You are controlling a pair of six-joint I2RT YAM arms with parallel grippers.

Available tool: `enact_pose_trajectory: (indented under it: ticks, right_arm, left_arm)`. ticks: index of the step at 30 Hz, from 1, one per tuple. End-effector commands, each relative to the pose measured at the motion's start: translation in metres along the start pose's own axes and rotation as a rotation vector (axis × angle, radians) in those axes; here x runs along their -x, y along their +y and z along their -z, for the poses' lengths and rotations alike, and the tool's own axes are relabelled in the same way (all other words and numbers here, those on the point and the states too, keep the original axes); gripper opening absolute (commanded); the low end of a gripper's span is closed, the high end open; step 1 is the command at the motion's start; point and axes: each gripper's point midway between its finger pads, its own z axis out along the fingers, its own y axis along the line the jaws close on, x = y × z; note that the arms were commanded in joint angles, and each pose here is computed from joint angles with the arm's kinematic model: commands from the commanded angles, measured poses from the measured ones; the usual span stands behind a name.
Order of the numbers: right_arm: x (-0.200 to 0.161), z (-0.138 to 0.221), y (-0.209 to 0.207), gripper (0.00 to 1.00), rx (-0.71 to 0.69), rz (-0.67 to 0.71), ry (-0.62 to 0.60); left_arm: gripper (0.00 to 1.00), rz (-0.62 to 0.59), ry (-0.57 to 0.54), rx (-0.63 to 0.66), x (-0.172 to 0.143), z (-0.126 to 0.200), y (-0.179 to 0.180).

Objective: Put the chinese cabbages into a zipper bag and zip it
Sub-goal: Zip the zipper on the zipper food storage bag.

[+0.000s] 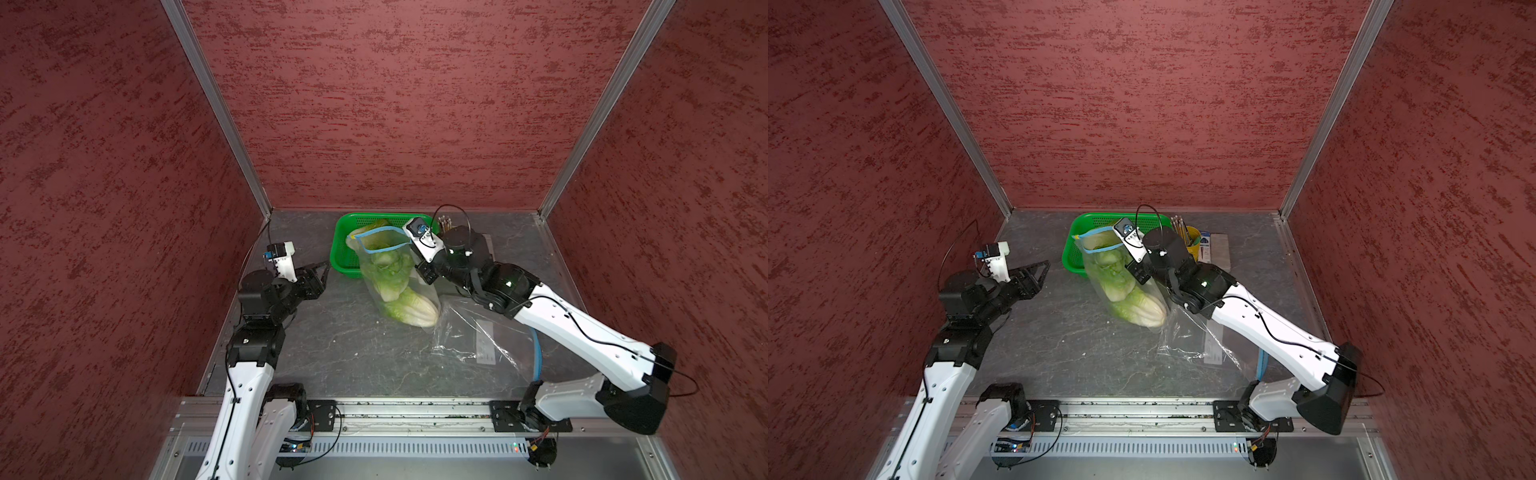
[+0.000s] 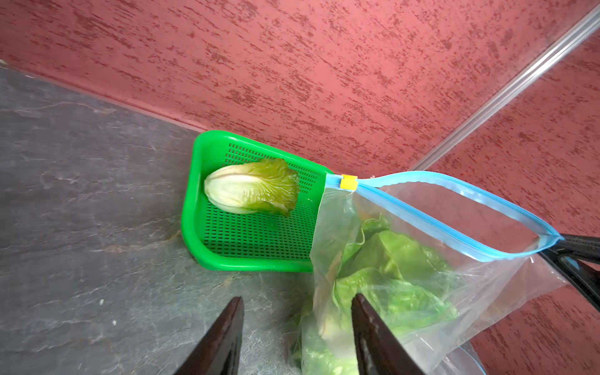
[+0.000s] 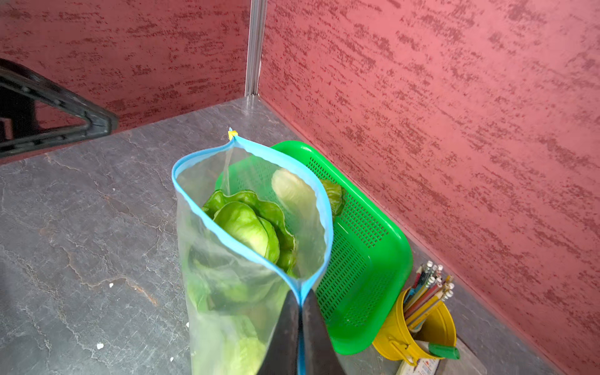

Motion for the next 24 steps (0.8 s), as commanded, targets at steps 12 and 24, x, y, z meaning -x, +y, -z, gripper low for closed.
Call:
enact_pose_trajectory:
  ticks: [12,24]
  right_arm:
    - [0.007,0.017,0.004,0.07,0.040,0.001,-0.148]
    - [0.012,0.021,0.001,0.05,0.034,-0.023,-0.177]
  left_arm:
    - [0.50,-0.256,0.014,-0.381,-0.001,-0.049,-0.032]
    - [0.42,-0.342,0.073,-0.590,-0.006,-0.092,-0.049]
